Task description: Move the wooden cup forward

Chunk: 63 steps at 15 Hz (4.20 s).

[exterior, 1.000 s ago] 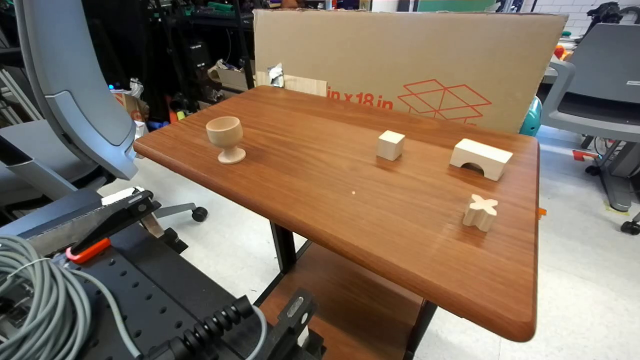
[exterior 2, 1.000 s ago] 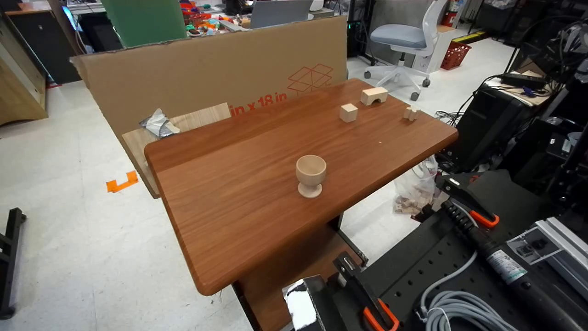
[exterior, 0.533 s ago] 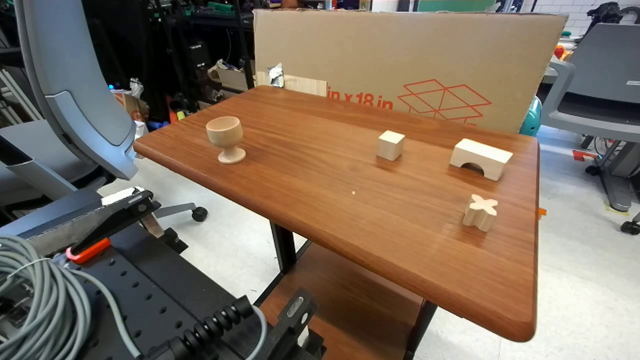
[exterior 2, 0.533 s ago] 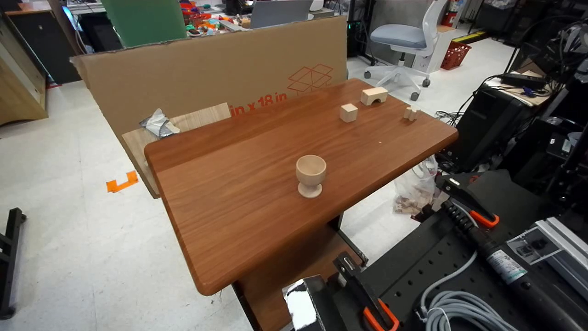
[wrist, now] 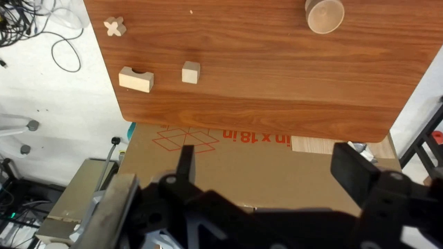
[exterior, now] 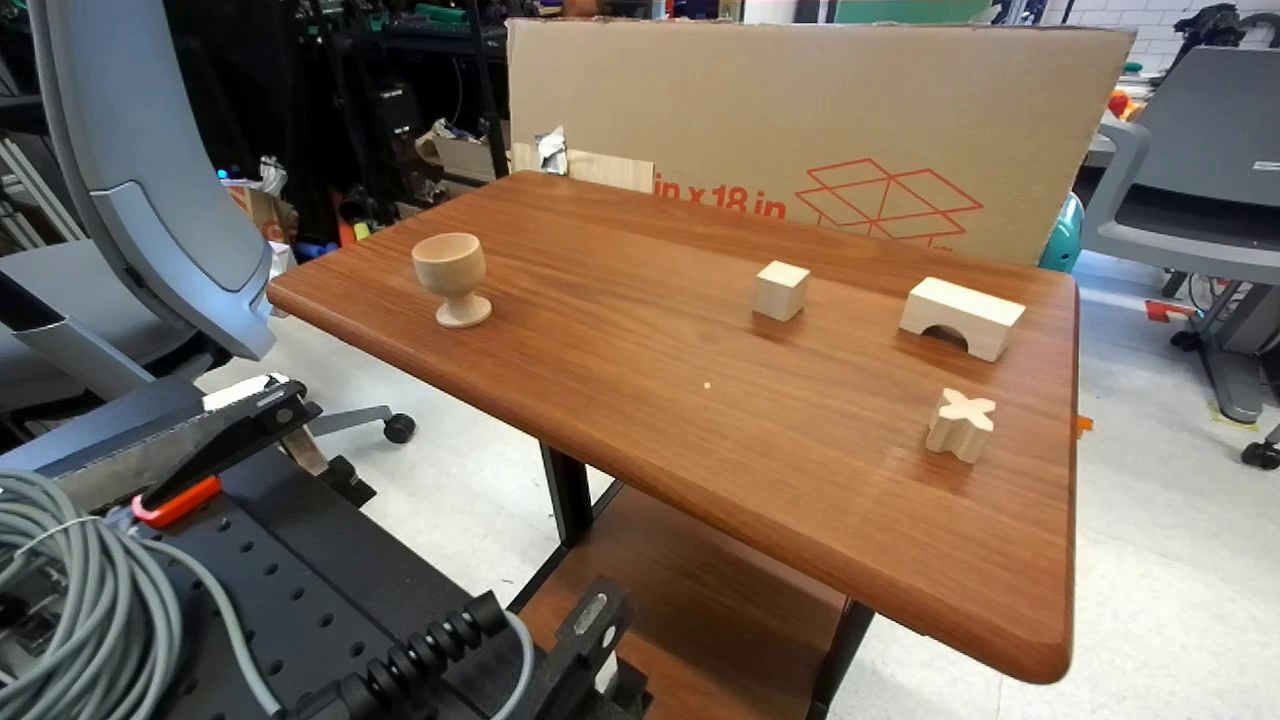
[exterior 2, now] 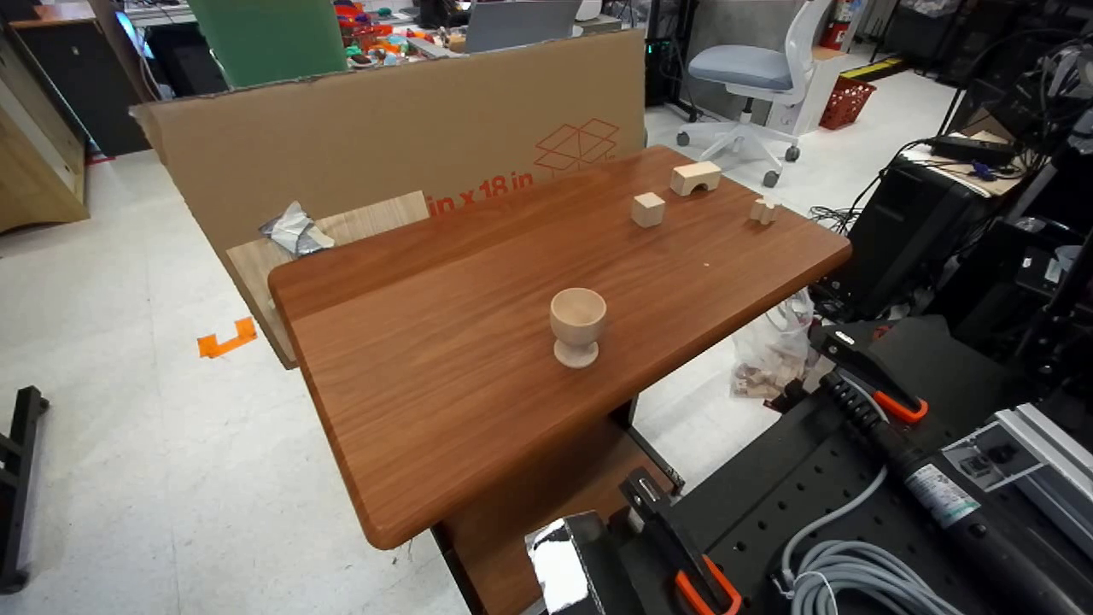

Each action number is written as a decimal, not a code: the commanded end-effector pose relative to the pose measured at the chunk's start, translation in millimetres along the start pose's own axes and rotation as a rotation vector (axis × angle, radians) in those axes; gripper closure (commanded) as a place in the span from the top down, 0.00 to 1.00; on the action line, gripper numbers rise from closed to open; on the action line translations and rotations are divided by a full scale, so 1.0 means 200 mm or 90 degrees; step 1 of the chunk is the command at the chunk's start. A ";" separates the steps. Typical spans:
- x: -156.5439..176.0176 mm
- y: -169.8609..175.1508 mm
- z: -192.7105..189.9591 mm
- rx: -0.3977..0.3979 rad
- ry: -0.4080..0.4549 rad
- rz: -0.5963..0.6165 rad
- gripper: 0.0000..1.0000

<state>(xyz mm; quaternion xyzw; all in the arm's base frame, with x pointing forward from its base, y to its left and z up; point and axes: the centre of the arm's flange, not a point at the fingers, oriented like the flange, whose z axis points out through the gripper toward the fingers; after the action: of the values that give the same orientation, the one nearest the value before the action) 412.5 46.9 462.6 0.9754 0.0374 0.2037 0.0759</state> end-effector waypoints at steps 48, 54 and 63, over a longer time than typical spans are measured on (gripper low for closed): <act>-0.12 -0.60 1.26 0.105 -0.259 -0.023 0.42; -0.01 -0.62 1.12 0.119 -0.230 -0.029 0.27; 0.46 -0.66 1.04 0.120 -0.132 0.009 0.27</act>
<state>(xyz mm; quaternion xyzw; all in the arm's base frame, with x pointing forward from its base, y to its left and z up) 542.7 156.5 285.9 0.9950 0.0552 0.0812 -0.0157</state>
